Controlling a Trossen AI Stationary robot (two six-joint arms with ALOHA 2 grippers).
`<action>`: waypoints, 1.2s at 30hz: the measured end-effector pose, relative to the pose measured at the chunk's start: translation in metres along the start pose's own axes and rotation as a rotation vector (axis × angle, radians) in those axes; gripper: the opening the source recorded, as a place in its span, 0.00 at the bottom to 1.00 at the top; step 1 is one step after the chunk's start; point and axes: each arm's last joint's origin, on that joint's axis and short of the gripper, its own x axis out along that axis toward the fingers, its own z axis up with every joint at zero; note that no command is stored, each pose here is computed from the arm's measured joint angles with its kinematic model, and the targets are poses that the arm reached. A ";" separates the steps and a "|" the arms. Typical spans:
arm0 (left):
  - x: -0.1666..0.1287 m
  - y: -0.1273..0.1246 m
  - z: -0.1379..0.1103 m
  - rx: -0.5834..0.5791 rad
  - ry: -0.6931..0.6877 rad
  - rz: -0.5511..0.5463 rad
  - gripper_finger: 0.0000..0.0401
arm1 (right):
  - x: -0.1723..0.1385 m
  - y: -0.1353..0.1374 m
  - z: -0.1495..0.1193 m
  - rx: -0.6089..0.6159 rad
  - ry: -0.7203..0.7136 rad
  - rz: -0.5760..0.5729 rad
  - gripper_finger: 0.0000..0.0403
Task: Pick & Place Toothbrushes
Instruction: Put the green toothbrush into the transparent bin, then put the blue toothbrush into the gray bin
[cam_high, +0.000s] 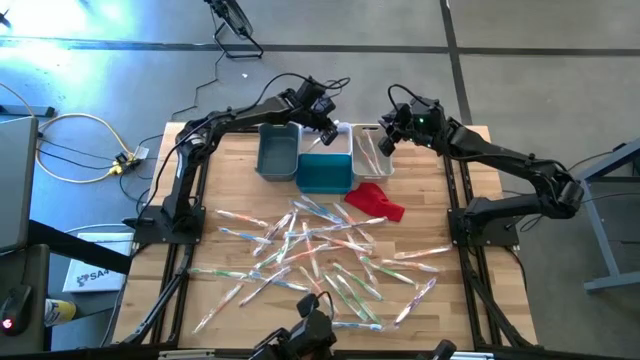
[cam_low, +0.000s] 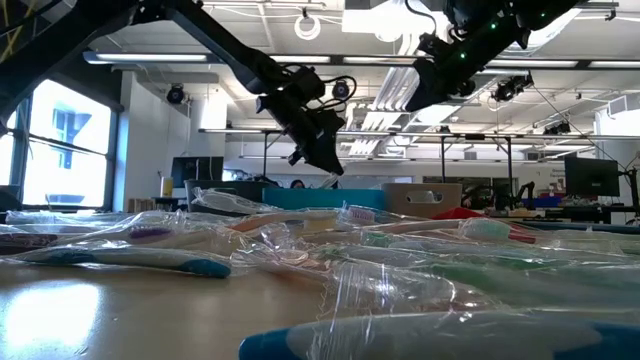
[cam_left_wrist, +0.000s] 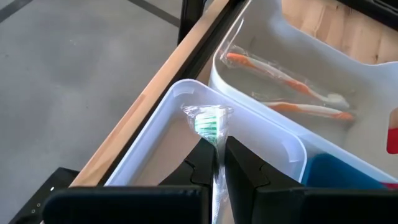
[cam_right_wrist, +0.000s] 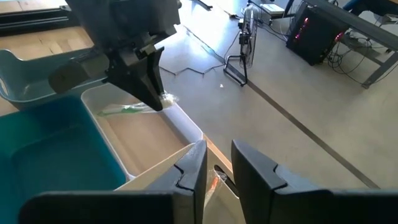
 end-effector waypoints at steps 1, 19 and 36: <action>0.000 0.000 0.000 0.000 0.000 0.000 0.04 | 0.000 0.000 0.000 0.000 0.001 0.000 0.17; 0.000 0.001 -0.001 -0.046 0.009 0.023 0.33 | 0.000 0.000 -0.001 -0.005 0.011 0.001 0.17; -0.072 -0.015 0.036 -0.010 -0.158 0.004 0.37 | 0.000 0.000 0.001 -0.029 -0.011 -0.001 0.17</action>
